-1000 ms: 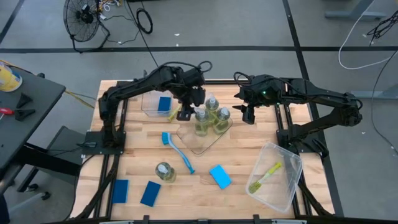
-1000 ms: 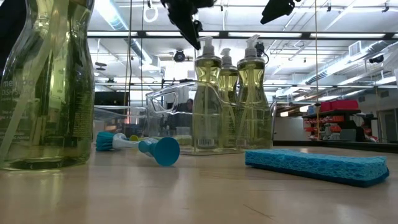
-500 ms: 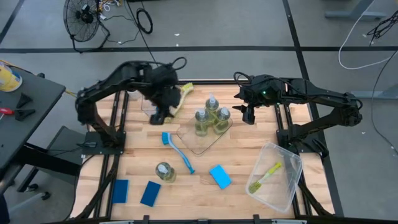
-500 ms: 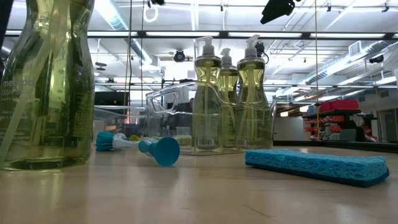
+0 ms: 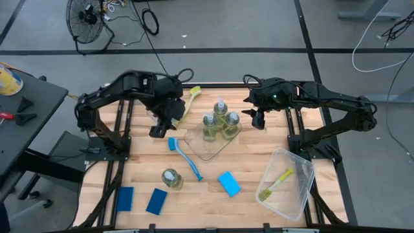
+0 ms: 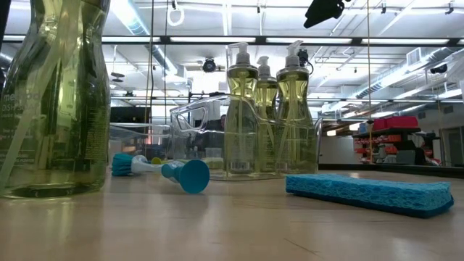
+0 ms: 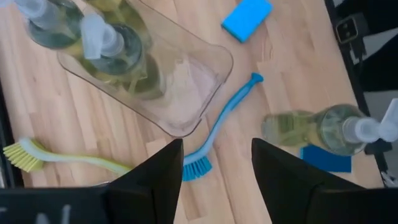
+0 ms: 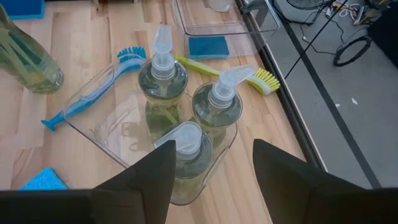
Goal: Pick & Place Kitchen Sink Supplies
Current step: Put the dishwashing liquid bottle into the bottom transparent bin
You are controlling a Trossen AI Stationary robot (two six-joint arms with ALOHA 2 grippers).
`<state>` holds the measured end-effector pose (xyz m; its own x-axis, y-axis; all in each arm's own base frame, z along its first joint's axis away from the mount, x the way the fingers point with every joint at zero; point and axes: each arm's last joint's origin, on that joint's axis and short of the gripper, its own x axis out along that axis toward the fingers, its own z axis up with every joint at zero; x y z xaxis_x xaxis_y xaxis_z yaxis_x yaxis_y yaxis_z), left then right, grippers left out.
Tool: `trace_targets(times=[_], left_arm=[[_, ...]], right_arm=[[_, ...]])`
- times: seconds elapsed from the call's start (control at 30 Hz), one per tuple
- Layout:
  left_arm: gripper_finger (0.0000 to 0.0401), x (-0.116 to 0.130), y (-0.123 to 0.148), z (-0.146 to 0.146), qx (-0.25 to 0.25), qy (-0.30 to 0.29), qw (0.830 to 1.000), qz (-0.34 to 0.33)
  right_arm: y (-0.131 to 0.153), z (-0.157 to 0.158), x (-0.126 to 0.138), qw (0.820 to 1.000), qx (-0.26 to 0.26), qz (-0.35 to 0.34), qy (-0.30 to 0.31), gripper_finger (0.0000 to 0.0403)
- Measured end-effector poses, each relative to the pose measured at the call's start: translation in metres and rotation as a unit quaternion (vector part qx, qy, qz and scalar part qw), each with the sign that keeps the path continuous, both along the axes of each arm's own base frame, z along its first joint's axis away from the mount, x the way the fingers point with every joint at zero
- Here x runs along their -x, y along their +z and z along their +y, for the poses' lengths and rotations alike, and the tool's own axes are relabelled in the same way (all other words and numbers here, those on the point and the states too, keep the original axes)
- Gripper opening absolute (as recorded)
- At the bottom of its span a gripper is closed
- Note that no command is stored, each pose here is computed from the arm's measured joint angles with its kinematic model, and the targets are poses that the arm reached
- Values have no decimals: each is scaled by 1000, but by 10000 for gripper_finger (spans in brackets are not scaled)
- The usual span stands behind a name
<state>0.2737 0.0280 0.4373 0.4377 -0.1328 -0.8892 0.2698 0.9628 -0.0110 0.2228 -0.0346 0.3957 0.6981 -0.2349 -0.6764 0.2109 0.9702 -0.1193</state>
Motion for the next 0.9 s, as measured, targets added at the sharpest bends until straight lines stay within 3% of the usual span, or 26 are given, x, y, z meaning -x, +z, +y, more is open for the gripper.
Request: trace_targets(times=[0.27, 0.37, 0.47, 0.53, 0.7, 0.9], left_arm=[[190, -6, -30, -1, 33, -9, 998, 61], [190, -7, -37, -1, 36, -16, 996, 75], [190, -7, -38, -1, 28, -26, 996, 75], [190, -7, -38, 0, 23, -24, 997, 76], [190, -3, -34, -1, 24, -23, 997, 69], [190, 9, -24, -3, 25, -15, 998, 50]], right_arm=[[0, 1, 0, 1000, -29, -7, -6, 214], [-2, 3, 1, 998, -42, 9, 35, 214], [-4, 3, 3, 997, -8, 32, 76, 214], [-6, -4, 1, 997, 1, 35, 67, 214], [-15, -27, -7, 998, -41, 48, 15, 214], [-27, -39, -14, 995, -38, 85, 21, 214]])
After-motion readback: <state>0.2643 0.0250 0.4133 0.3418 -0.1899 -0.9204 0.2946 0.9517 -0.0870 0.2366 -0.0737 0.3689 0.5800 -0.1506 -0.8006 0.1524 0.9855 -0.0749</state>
